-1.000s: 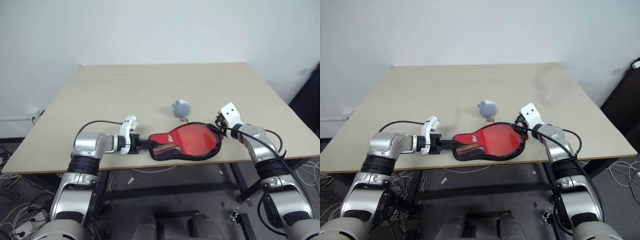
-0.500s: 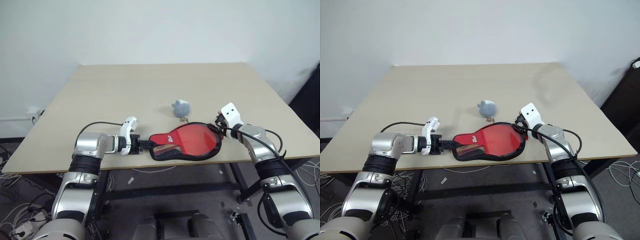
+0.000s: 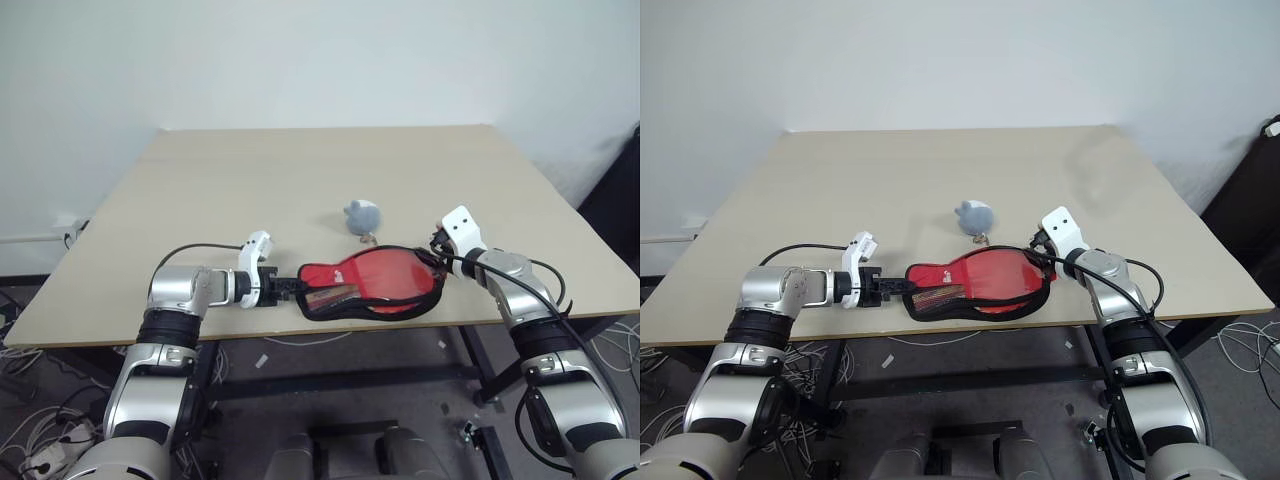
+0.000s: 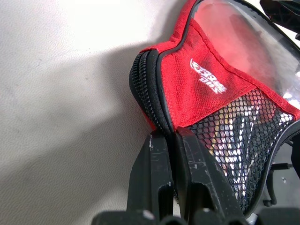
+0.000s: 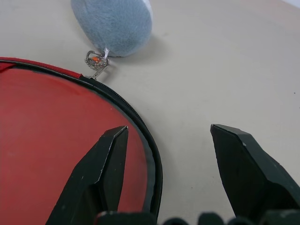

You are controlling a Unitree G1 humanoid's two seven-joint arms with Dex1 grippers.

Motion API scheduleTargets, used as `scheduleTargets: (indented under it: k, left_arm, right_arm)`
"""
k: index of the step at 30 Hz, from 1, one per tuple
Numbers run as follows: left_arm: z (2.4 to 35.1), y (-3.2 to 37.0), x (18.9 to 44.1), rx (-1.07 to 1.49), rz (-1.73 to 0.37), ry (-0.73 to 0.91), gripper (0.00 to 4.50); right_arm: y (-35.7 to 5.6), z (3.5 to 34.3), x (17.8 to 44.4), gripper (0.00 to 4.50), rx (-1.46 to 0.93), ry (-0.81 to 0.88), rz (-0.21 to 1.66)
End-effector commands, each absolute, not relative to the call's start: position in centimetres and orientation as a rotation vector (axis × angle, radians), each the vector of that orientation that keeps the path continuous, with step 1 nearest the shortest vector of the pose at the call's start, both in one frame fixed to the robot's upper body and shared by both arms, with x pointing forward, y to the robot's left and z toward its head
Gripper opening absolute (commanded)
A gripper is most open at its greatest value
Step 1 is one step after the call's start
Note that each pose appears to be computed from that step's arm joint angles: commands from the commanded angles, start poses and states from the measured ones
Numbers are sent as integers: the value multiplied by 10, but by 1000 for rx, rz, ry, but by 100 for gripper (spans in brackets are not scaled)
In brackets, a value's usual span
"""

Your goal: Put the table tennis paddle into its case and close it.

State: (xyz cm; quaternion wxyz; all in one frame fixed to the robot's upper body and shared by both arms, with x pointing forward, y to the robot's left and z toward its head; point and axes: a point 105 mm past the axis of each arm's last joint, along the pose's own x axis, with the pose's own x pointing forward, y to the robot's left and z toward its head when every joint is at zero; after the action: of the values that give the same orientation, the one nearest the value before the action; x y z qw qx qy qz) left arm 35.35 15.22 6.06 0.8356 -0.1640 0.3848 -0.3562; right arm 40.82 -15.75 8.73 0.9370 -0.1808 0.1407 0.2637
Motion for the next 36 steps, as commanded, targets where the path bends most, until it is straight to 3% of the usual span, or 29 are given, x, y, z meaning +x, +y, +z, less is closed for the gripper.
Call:
scheduleTargets:
  k: [1, 25, 36]
  left_arm:
    - [72, 169, 364, -320, -711, 751, 5]
    - [72, 243, 356, -236, -598, 771, 5]
    - [70, 236, 348, -174, -695, 782, 5]
  right_arm:
    - [-154, 105, 412, 304, -376, 222, 539]
    - [-153, 105, 412, 304, -380, 224, 546]
    - [-148, 107, 414, 304, -381, 216, 567]
